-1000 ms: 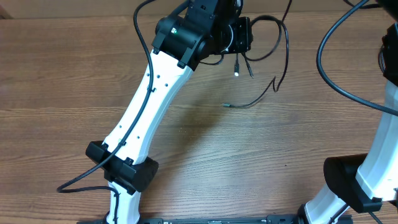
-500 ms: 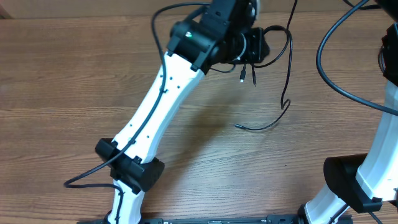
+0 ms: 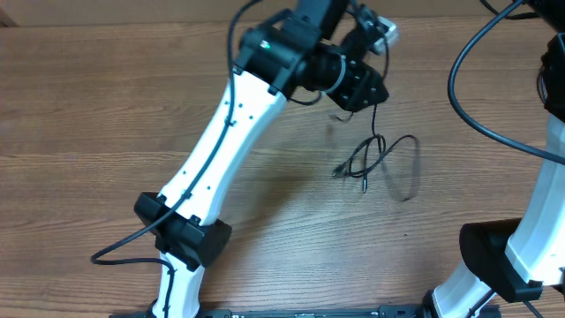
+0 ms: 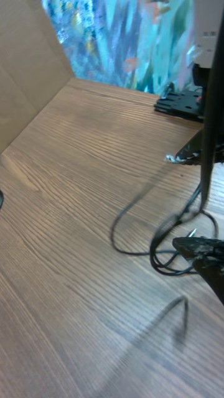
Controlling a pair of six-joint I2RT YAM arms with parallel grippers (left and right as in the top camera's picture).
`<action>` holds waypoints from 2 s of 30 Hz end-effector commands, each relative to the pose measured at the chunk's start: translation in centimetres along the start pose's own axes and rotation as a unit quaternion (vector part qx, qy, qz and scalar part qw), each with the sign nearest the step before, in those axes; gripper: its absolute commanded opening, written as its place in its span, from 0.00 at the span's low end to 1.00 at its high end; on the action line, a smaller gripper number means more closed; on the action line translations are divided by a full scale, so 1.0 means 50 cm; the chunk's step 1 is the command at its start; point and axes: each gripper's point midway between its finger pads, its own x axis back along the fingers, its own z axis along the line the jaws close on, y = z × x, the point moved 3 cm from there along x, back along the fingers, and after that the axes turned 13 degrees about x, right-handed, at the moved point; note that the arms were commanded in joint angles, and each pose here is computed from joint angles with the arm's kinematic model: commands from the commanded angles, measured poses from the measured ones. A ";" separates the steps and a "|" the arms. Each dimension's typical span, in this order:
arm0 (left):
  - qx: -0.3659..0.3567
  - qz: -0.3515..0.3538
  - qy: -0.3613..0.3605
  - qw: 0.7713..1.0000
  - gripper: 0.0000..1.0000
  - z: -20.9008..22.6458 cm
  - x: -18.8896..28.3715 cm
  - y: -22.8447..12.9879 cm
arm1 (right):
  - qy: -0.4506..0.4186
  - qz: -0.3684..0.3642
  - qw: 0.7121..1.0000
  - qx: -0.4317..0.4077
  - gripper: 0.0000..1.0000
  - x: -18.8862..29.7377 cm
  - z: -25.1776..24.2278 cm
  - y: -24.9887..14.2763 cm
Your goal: Untangle cables
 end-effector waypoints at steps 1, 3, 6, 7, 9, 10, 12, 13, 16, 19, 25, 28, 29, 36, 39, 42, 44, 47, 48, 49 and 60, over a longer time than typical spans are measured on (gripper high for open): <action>-0.065 -0.002 -0.055 0.996 0.39 -0.027 0.024 0.003 | -0.015 -0.005 1.000 0.008 0.04 0.013 -0.005 0.010; -0.075 0.011 -0.046 0.996 0.41 -0.024 0.020 -0.010 | -0.034 -0.002 0.999 0.007 0.04 0.013 -0.016 0.008; -0.074 0.021 -0.030 0.997 0.40 -0.015 0.019 -0.020 | -0.072 0.010 0.997 0.005 0.04 0.014 -0.038 -0.003; -0.074 0.021 -0.030 0.997 0.41 -0.015 0.019 -0.020 | -0.076 0.015 0.997 0.006 0.04 0.013 -0.041 -0.007; -0.074 0.021 -0.029 0.997 0.41 -0.014 0.020 -0.019 | -0.075 0.022 0.997 0.010 0.04 0.012 -0.041 -0.014; -0.074 0.019 -0.029 0.997 0.41 -0.013 0.021 -0.018 | -0.075 0.025 0.997 0.008 0.04 0.012 -0.041 -0.017; -0.071 0.015 -0.021 0.997 0.41 -0.006 0.024 -0.014 | -0.078 0.035 0.996 0.008 0.04 0.010 -0.044 -0.027; -0.060 0.012 -0.007 0.998 0.41 0.004 0.027 -0.011 | -0.086 0.042 0.995 0.006 0.04 0.010 -0.049 -0.033; -0.006 0.003 0.058 0.998 0.47 0.047 0.037 -0.005 | -0.103 0.061 0.993 0.000 0.04 0.002 -0.063 -0.055; 0.016 0.021 0.111 0.993 0.49 0.080 0.043 -0.024 | -0.101 0.072 0.992 -0.001 0.04 -0.009 -0.067 -0.070; 0.055 0.059 0.190 0.978 0.47 0.122 0.059 -0.066 | -0.100 0.077 0.992 -0.003 0.04 -0.013 -0.069 -0.077; 0.113 0.086 0.264 0.954 0.43 0.166 0.072 -0.102 | -0.099 0.085 0.991 -0.004 0.04 -0.012 -0.068 -0.084; 0.128 0.096 0.284 0.945 0.42 0.179 0.075 -0.114 | -0.099 0.087 0.991 -0.002 0.04 -0.012 -0.068 -0.086; 0.231 0.133 0.386 0.883 0.34 0.249 0.075 -0.174 | -0.098 0.094 0.991 -0.004 0.04 -0.011 -0.067 -0.092; 0.221 0.134 0.403 0.878 0.29 0.260 0.079 -0.174 | -0.097 0.107 0.989 -0.007 0.04 -0.010 -0.066 -0.104; 0.216 0.119 0.422 0.872 0.25 0.269 0.099 -0.165 | -0.092 0.150 0.984 -0.024 0.04 -0.017 -0.066 -0.150; 0.218 0.100 0.421 0.875 0.25 0.269 0.117 -0.149 | -0.088 0.186 0.978 -0.043 0.05 -0.031 -0.069 -0.195; 0.219 0.055 0.410 0.884 0.28 0.260 0.152 -0.113 | -0.081 0.240 0.964 -0.076 0.24 -0.054 -0.075 -0.266; 0.219 0.035 0.406 0.887 0.29 0.256 0.168 -0.098 | -0.075 0.260 0.959 -0.087 0.29 -0.061 -0.073 -0.292; 0.218 0.011 0.399 0.890 0.30 0.249 0.189 -0.081 | -0.066 0.280 0.953 -0.096 0.34 -0.068 -0.070 -0.318; 0.151 -0.271 0.349 0.884 0.49 0.119 0.431 0.061 | 0.107 0.454 0.884 -0.018 0.49 -0.078 0.012 -0.530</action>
